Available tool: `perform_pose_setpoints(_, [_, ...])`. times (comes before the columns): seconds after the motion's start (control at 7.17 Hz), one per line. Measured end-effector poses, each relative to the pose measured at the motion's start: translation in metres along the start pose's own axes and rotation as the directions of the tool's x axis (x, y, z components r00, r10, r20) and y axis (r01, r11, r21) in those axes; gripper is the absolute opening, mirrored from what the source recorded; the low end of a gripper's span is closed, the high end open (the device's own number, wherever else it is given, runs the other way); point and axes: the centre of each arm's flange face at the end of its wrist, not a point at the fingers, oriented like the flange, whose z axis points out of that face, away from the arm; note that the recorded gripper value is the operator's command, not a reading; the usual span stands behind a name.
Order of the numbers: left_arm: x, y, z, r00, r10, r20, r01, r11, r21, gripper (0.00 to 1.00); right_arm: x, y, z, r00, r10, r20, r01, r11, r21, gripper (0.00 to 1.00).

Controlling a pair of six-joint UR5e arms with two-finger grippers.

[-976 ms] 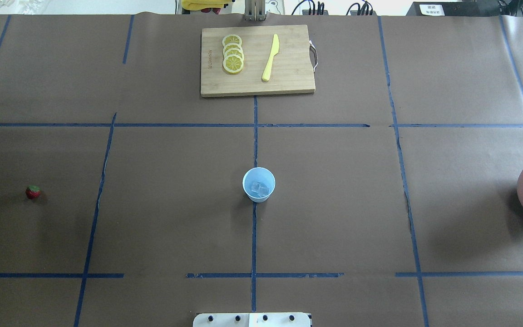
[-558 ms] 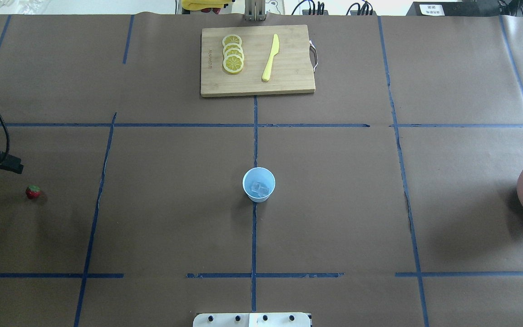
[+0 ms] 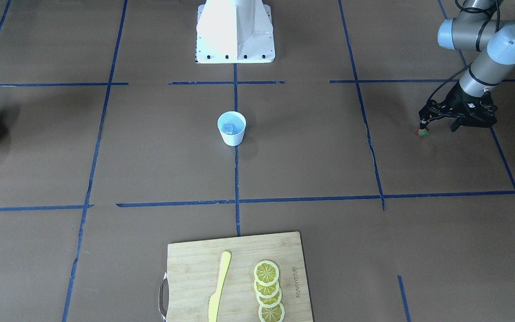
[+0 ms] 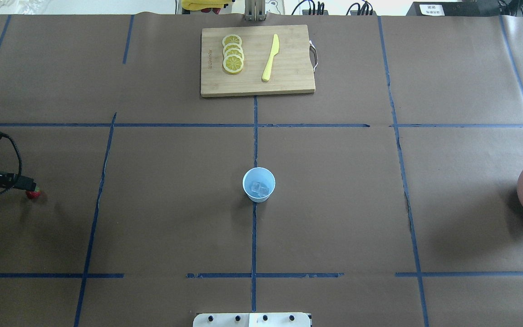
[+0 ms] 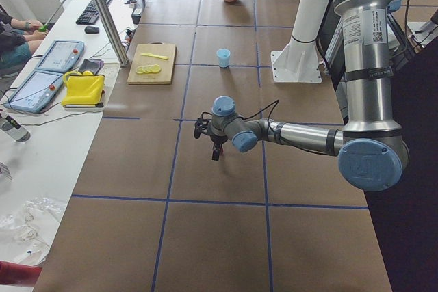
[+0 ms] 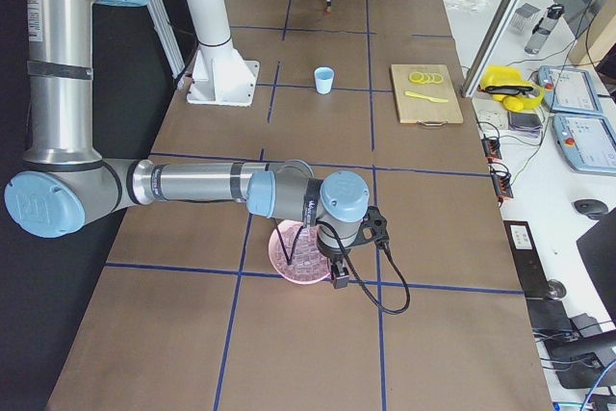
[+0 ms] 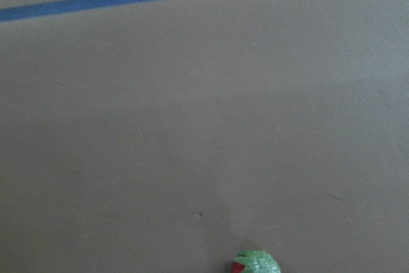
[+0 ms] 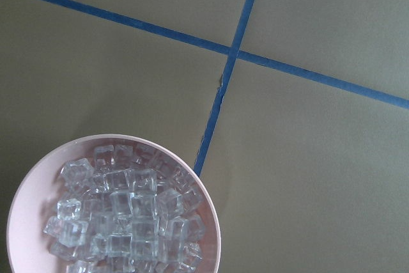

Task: Put ice and strawberries in cup
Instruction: 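Lower the left gripper onto the red strawberry and close on it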

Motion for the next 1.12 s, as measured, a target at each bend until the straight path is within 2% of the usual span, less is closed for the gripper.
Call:
perform_pose_setpoints(0.7, [0.011,0.009,0.015,1.000,-0.013,-0.017,0.012,1.000,-0.017,0.99,0.000,0.002,0.000,1.000,0.001,0.000,-0.001,1.000,-0.001,0.99])
perform_pose_setpoints(0.84, [0.013,0.009,0.016,1.000,-0.012,-0.018,0.012,1.000,-0.018,0.86,0.000,0.003,0.001,1.000,0.002,0.001,-0.002,1.000,-0.002,0.99])
perform_pose_setpoints(1.12, [0.015,0.010,0.018,1.000,-0.008,-0.018,0.008,1.000,-0.024,0.41,0.001,0.005,0.002,1.000,0.005,0.002,-0.005,1.000,-0.003,0.99])
